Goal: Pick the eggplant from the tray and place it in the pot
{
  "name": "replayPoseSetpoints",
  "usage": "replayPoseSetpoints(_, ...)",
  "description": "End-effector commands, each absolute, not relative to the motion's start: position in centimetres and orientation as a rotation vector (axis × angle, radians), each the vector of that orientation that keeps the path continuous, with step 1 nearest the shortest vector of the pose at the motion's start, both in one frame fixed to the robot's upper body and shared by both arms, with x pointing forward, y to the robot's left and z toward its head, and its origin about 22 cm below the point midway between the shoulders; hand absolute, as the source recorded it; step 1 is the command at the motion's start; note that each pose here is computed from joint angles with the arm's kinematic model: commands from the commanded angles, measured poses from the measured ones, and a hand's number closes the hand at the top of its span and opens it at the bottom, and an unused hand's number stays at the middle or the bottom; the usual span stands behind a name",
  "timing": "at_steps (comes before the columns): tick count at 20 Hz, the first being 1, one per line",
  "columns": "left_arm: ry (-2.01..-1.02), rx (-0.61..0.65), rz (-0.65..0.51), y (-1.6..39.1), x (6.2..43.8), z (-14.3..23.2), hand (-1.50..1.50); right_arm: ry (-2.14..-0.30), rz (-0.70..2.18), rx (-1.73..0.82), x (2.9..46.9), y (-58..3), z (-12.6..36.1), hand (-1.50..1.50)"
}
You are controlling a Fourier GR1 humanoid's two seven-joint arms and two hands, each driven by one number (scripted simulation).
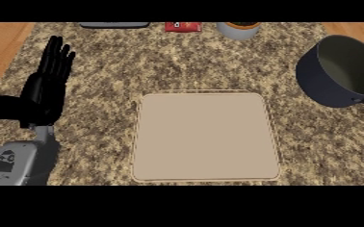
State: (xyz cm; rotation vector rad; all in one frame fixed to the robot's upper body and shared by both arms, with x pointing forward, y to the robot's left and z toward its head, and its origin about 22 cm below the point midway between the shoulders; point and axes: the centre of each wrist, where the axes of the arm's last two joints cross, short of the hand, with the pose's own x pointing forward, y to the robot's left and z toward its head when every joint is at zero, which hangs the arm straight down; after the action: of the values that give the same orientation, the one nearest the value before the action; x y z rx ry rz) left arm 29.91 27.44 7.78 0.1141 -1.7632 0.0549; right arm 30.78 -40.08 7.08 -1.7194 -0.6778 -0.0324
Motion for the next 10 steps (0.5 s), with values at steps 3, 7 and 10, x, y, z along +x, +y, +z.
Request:
replayPoseSetpoints(3, -1.769, 0.102, 0.046, 26.7, 29.9, 8.2, 0.00, -0.691, -0.174, -1.455, 30.6, -41.3, 4.3, -1.50)
replayPoseSetpoints(7, -1.756, 0.085, 0.037, 26.5, 30.3, 8.7, 0.00, -0.787, -0.090, -1.408, 29.5, -42.9, 3.2, -1.50)
replayPoseSetpoints(10, -1.757, 0.078, 0.035, 26.2, 30.1, 7.8, 0.00, -0.917, -0.111, -1.452, 30.4, -41.6, 4.1, -1.50)
